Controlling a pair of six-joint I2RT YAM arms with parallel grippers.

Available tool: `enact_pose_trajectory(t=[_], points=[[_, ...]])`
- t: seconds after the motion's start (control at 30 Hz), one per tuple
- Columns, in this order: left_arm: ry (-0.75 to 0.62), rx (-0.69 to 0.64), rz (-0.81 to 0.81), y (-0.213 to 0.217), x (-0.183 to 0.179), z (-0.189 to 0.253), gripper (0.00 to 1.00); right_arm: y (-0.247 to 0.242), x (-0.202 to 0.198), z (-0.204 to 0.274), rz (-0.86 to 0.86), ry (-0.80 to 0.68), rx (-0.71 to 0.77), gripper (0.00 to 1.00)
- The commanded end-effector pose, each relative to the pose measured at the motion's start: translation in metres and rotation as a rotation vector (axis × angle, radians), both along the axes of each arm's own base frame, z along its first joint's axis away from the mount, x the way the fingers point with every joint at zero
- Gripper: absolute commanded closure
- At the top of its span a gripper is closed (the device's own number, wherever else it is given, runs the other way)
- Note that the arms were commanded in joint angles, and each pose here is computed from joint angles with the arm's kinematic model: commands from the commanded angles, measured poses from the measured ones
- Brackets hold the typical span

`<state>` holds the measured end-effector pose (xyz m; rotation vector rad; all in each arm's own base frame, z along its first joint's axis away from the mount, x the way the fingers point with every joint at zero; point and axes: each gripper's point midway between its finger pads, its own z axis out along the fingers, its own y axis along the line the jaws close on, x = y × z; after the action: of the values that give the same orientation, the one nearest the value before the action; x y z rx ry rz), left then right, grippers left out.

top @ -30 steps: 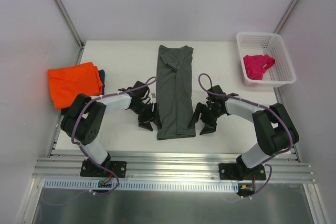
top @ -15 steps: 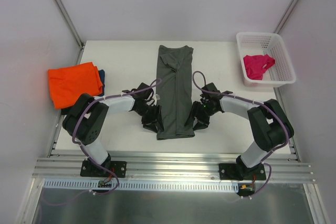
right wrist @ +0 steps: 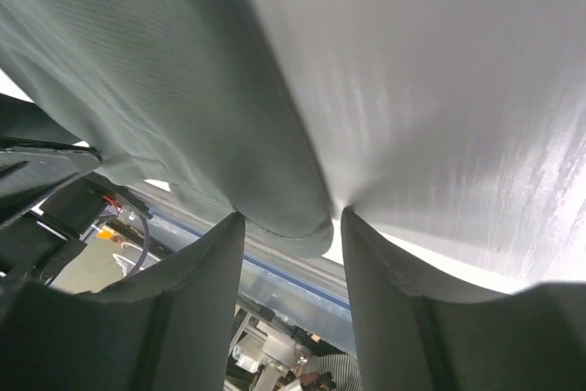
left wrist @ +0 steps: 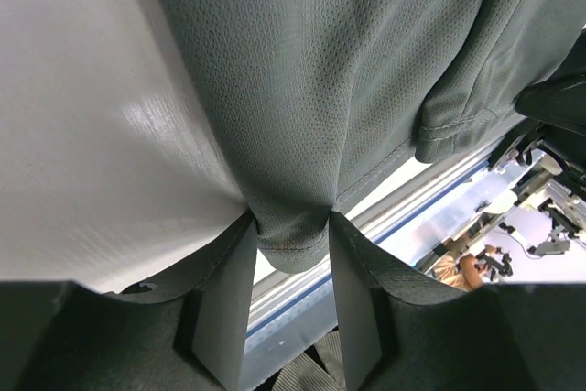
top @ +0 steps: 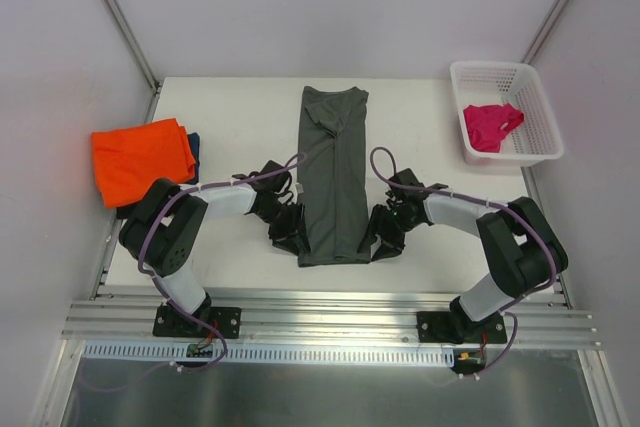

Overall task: Fold and stack the t-shirts
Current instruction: Grab the bottom of the folded rectangular tshirt with both arms

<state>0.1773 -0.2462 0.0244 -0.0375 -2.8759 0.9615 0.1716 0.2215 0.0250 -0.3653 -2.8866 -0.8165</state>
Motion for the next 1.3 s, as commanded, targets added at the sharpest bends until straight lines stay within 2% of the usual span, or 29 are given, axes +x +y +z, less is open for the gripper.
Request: enact_pose_trajectory(t=[0.0, 0.23, 0.3, 0.33, 0.43, 0.47, 0.5, 0.7, 1.1, 1.27], points=[[0.011, -0.034, -0.011, -0.006, -0.004, 0.005, 0.63, 0.002, -0.001, 0.008, 0.018, -0.033, 0.03, 0.5], [0.014, -0.046, -0.033, -0.011, -0.006, 0.006, 0.64, 0.011, 0.011, 0.011, 0.031, -0.067, 0.068, 0.54], [0.015, -0.048, -0.033, -0.011, -0.006, 0.005, 0.66, 0.013, 0.014, 0.011, 0.033, -0.076, 0.073, 0.55], [0.013, -0.053, -0.038, -0.012, -0.006, 0.005, 0.72, 0.014, 0.015, 0.012, 0.034, -0.076, 0.083, 0.56], [0.015, -0.058, -0.038, -0.013, -0.007, 0.006, 0.87, 0.018, 0.018, 0.014, 0.04, -0.093, 0.103, 0.67], [0.016, -0.057, -0.037, -0.013, -0.006, 0.006, 0.98, 0.018, 0.018, 0.014, 0.04, -0.094, 0.104, 0.86], [0.012, -0.056, -0.038, -0.013, -0.006, 0.006, 1.0, 0.017, 0.018, 0.015, 0.039, -0.09, 0.095, 1.0], [-0.036, -0.07, -0.054, -0.016, 0.003, 0.017, 1.0, 0.013, 0.02, 0.025, 0.061, -0.146, 0.088, 1.0], [-0.22, -0.1, -0.1, -0.005, 0.025, 0.065, 1.0, 0.002, 0.064, 0.088, 0.114, -0.388, 0.102, 1.0], [-0.3, -0.122, -0.049, 0.005, 0.049, 0.09, 1.0, -0.004, 0.078, 0.107, 0.105, -0.45, 0.097, 1.0]])
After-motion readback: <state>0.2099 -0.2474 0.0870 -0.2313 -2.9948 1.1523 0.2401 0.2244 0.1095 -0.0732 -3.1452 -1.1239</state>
